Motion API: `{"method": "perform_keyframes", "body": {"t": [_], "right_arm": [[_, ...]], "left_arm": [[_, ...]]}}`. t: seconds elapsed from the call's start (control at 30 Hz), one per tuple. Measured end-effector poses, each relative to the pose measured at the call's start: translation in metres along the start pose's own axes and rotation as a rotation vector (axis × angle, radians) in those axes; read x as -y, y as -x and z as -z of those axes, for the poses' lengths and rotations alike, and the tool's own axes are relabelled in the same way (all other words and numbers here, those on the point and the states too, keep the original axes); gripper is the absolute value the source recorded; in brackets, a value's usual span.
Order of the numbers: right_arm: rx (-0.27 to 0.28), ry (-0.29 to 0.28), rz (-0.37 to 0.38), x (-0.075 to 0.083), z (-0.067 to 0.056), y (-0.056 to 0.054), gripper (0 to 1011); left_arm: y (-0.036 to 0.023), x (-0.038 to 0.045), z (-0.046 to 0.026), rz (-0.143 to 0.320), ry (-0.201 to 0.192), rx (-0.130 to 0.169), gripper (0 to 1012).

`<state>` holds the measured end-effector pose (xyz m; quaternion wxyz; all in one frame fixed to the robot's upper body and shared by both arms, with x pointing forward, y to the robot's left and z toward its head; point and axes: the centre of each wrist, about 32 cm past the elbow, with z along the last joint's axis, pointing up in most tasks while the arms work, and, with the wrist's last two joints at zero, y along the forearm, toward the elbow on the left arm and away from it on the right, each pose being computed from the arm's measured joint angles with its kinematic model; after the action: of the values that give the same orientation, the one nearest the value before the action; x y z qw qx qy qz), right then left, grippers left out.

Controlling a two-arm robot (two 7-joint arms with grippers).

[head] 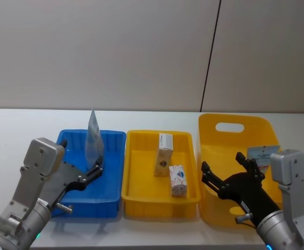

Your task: Bimanual collaborative sorting of washing and personal care products

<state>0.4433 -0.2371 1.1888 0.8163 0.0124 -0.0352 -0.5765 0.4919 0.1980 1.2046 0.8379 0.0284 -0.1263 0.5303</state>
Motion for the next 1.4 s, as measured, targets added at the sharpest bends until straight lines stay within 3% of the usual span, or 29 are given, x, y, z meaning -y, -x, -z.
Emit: {"method": "perform_keyframes", "body": {"t": [0.47, 0.83, 1.4], "right_arm": [[-0.001, 0.001, -0.003, 0.000, 0.000, 0.000, 1003], [-0.012, 0.019, -0.037, -0.009, -0.010, 0.009, 1003], [0.033, 0.162, -0.030, -0.045, -0.032, 0.039, 1003]], "left_arm": [[-0.0002, -0.0002, 0.0001, -0.001, 0.000, 0.001, 1001], [-0.0004, -0.0002, 0.0003, -0.002, -0.001, 0.001, 1001], [-0.0004, -0.0001, 0.0003, -0.002, -0.001, 0.001, 1001]]}}
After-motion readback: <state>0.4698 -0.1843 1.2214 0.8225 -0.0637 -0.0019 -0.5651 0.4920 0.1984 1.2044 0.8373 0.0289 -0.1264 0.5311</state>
